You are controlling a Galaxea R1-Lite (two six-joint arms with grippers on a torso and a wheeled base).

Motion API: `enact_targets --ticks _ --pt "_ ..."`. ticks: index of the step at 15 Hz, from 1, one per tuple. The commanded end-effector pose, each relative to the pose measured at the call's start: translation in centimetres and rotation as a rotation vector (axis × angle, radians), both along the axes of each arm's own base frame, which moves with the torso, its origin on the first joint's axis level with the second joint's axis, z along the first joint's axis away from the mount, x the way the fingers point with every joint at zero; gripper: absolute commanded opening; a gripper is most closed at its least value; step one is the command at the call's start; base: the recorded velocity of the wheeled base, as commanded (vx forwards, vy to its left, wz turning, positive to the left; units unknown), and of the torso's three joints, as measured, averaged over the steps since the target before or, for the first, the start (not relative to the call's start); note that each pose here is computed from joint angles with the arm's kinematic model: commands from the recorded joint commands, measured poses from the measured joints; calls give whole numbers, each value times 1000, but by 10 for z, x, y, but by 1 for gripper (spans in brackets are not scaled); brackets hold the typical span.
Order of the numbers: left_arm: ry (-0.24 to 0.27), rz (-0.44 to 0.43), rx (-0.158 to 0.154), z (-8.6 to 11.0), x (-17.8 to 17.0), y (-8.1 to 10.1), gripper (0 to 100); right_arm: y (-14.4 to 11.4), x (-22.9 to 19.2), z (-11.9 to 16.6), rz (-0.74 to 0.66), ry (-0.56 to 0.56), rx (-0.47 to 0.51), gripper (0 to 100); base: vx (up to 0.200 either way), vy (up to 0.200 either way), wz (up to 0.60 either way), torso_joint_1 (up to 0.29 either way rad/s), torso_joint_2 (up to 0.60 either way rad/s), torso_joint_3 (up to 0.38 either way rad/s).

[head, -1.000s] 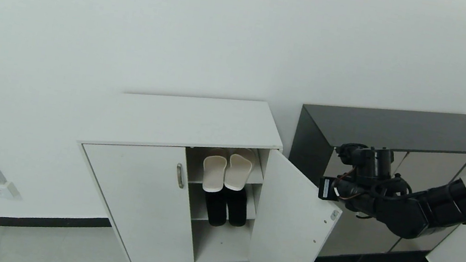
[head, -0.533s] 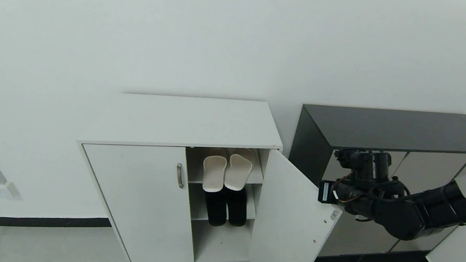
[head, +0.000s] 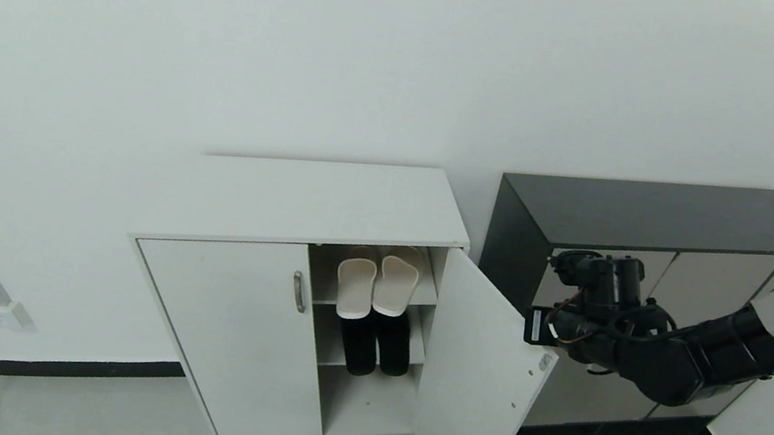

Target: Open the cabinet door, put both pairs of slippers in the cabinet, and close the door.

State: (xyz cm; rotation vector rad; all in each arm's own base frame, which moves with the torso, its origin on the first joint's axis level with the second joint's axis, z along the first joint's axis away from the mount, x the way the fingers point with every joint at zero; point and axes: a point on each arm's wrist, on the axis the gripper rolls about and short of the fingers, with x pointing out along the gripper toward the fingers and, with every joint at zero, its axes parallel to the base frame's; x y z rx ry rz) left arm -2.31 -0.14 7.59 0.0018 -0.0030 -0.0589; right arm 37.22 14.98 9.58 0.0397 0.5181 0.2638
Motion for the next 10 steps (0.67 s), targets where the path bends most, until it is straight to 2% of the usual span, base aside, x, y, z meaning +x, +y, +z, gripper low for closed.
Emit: enact_targets --ticks 1,7,10 --pt "1 1 0 0 0 0 0 6 -8 8 21 -12 5 0 0 0 0 0 0 0" --pt "1 1 0 0 0 0 0 35 -49 10 134 15 -2 0 0 0 0 0 0 0" --pt "2 1 -2 0 0 0 0 52 -68 17 172 -35 6 0 0 0 0 0 0 0"
